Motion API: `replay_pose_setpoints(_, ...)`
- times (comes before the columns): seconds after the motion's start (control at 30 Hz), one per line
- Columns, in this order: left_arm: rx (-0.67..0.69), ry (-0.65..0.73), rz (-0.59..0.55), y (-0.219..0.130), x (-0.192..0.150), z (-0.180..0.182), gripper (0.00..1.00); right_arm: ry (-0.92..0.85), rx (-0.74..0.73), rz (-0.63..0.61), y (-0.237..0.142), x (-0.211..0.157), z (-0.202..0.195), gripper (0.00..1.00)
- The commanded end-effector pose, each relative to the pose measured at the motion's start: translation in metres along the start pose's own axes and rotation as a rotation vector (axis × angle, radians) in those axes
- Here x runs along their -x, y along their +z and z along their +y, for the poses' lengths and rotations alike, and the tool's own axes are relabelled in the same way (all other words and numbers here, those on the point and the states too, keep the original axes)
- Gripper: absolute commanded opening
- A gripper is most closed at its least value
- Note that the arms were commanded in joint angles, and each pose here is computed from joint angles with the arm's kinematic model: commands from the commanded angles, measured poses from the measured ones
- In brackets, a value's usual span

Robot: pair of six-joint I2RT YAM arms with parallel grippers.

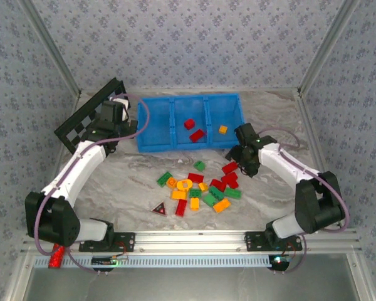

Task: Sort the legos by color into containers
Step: Pick up the lego from the center of the table, then place the lego in the container.

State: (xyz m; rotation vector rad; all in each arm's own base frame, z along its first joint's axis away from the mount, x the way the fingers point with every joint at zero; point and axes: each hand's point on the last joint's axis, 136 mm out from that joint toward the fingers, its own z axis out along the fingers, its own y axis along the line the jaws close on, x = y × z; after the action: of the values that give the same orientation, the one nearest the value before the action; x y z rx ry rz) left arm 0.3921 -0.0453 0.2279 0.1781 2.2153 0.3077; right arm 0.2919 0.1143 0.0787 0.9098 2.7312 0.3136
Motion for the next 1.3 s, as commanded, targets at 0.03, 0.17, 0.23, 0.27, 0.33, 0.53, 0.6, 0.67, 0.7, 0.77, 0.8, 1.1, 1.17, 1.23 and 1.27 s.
replay_pose_setpoints(0.03, 0.014, 0.006, -0.032, -0.006, 0.015, 0.005, 0.99, 0.044, 0.062, 0.018, 0.016, 0.008, 0.020, 0.79)
replay_pose_setpoints(0.17, 0.024, 0.009, -0.035, -0.008, 0.016, 0.008, 0.99, 0.025, 0.035, 0.054, 0.034, 0.006, 0.025, 0.78)
replay_pose_setpoints(0.23, 0.032, 0.012, -0.036, -0.008, 0.015, 0.009, 0.99, 0.011, 0.016, 0.075, 0.043, 0.004, 0.025, 0.76)
replay_pose_setpoints(0.27, 0.035, 0.013, -0.036, -0.009, 0.015, 0.010, 0.99, 0.002, 0.002, 0.083, 0.047, 0.003, 0.024, 0.75)
replay_pose_setpoints(0.33, 0.039, 0.014, -0.041, -0.010, 0.016, 0.011, 0.99, -0.014, -0.018, 0.101, 0.053, 0.000, 0.023, 0.70)
replay_pose_setpoints(0.53, 0.042, 0.014, -0.048, -0.012, 0.015, 0.012, 0.99, -0.063, -0.089, 0.139, 0.068, -0.012, 0.012, 0.53)
replay_pose_setpoints(0.6, 0.037, 0.014, -0.048, -0.011, 0.015, 0.011, 0.99, -0.075, -0.104, 0.145, 0.073, -0.016, 0.008, 0.46)
replay_pose_setpoints(0.67, 0.036, 0.015, -0.047, -0.011, 0.015, 0.010, 0.99, -0.097, -0.120, 0.146, 0.076, -0.018, 0.007, 0.40)
replay_pose_setpoints(0.7, 0.036, 0.015, -0.045, -0.010, 0.015, 0.011, 0.99, -0.108, -0.124, 0.148, 0.078, -0.019, 0.007, 0.39)
replay_pose_setpoints(0.77, 0.039, 0.015, -0.046, -0.011, 0.015, 0.011, 0.99, -0.149, -0.118, 0.144, 0.078, -0.017, 0.013, 0.35)
replay_pose_setpoints(0.8, 0.039, 0.016, -0.048, -0.011, 0.015, 0.011, 0.99, -0.170, -0.118, 0.144, 0.076, -0.016, 0.016, 0.35)
replay_pose_setpoints(1.1, 0.060, 0.023, -0.064, -0.018, 0.021, 0.018, 0.99, -0.555, 0.049, -0.108, 0.000, 0.025, 0.123, 0.32)
replay_pose_setpoints(1.17, 0.063, 0.028, -0.073, -0.021, 0.022, 0.019, 0.99, -0.671, 0.084, -0.185, -0.021, 0.027, 0.152, 0.32)
replay_pose_setpoints(1.23, 0.075, 0.028, -0.080, -0.024, 0.025, 0.024, 0.99, -0.770, 0.120, -0.245, -0.039, 0.025, 0.180, 0.32)
replay_pose_setpoints(1.27, 0.080, 0.025, -0.085, -0.025, 0.026, 0.026, 0.99, -0.806, 0.131, -0.261, -0.043, 0.024, 0.191, 0.32)
